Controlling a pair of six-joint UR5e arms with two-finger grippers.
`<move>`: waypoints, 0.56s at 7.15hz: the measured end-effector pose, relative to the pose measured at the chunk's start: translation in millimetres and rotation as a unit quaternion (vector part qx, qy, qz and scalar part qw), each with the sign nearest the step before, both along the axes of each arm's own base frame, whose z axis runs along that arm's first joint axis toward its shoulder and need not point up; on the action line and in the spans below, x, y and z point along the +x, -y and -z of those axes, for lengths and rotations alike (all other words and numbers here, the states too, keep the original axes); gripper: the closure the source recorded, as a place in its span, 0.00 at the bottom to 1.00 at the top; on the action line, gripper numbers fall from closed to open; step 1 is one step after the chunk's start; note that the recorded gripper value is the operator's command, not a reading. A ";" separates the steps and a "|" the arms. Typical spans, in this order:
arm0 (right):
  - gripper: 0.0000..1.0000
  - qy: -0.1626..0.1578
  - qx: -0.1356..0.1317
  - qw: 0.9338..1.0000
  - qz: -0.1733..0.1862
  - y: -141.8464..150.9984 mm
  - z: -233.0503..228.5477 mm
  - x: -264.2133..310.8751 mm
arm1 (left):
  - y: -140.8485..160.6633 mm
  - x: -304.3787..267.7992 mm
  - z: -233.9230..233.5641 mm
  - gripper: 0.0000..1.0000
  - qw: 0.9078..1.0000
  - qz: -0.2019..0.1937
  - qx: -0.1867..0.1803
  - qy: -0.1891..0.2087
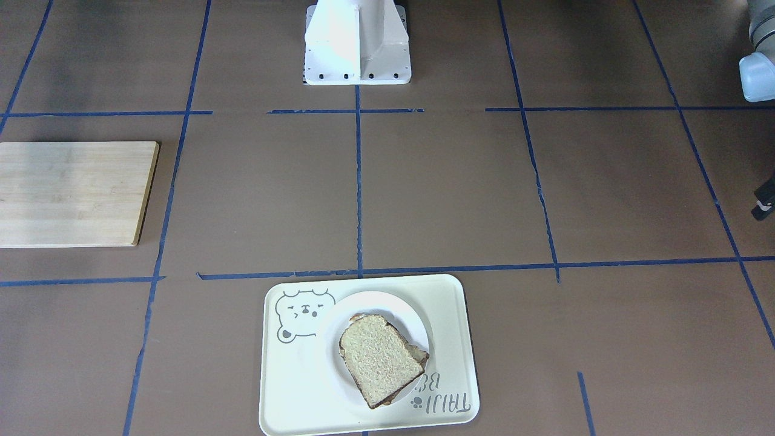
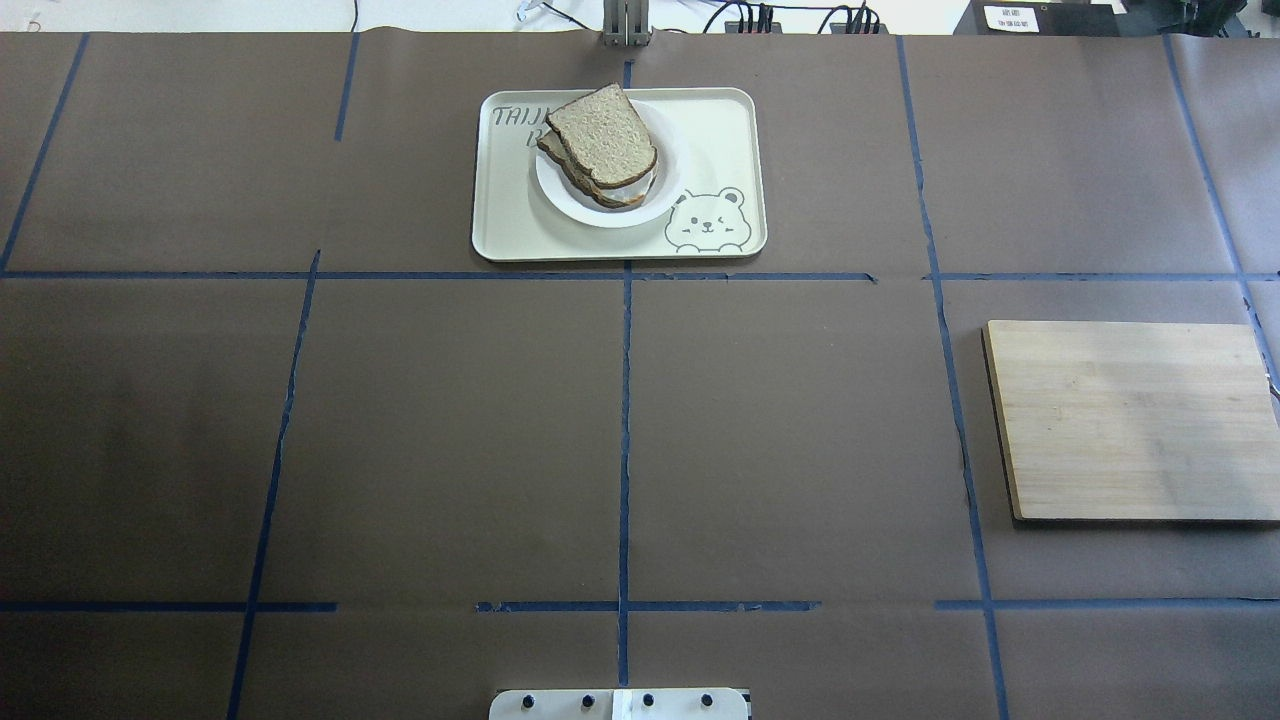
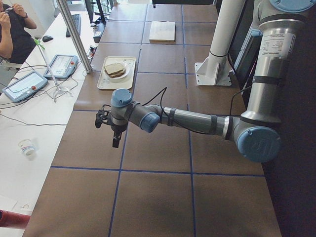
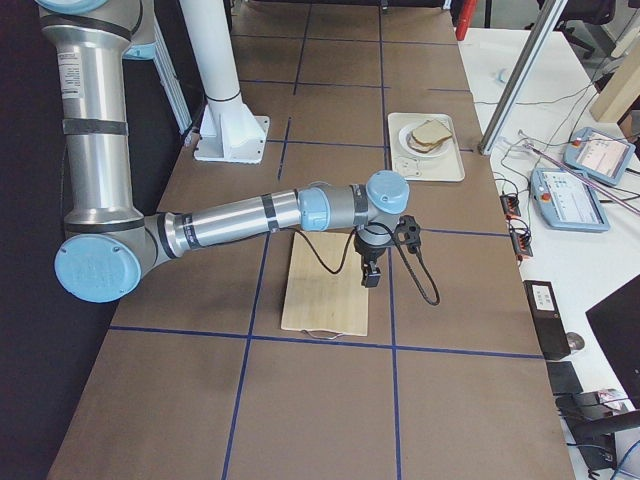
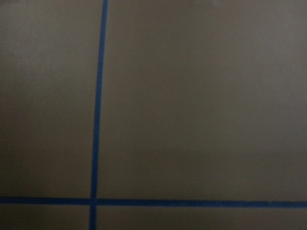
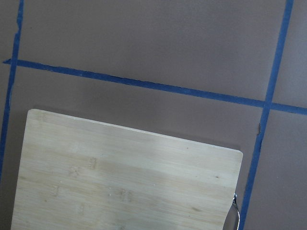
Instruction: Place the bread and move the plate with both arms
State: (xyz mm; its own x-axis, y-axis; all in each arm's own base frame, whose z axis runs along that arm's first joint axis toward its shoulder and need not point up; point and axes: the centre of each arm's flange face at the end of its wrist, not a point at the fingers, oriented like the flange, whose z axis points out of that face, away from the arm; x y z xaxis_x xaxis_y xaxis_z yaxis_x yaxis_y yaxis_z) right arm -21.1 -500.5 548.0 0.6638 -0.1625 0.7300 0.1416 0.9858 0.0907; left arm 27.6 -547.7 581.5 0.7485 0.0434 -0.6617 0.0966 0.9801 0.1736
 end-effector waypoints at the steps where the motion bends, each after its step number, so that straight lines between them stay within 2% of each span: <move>1: 0.00 0.000 -0.003 1.000 -0.005 0.6 -3.7 6.3 | -12.9 -23.7 -22.1 0.00 0.999 -0.037 -0.015 0.014; 3: 0.00 0.001 -0.008 1.000 -0.016 1.0 -9.4 18.1 | -33.3 -77.7 -50.2 0.00 0.994 -0.090 -0.052 0.023; 4: 0.00 0.002 -0.014 1.000 -0.021 1.4 -15.5 24.3 | -43.2 -91.1 -57.4 0.00 0.993 -0.100 -0.069 0.009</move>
State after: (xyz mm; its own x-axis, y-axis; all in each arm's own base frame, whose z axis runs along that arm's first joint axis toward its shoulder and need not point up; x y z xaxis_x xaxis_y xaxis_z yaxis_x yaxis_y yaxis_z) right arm 3.2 -501.9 563.4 0.6669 -0.1138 0.7364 0.0992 0.9930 0.0637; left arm -63.5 -504.5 638.9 0.7459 0.1018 -0.6583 -0.1035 0.9940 0.0365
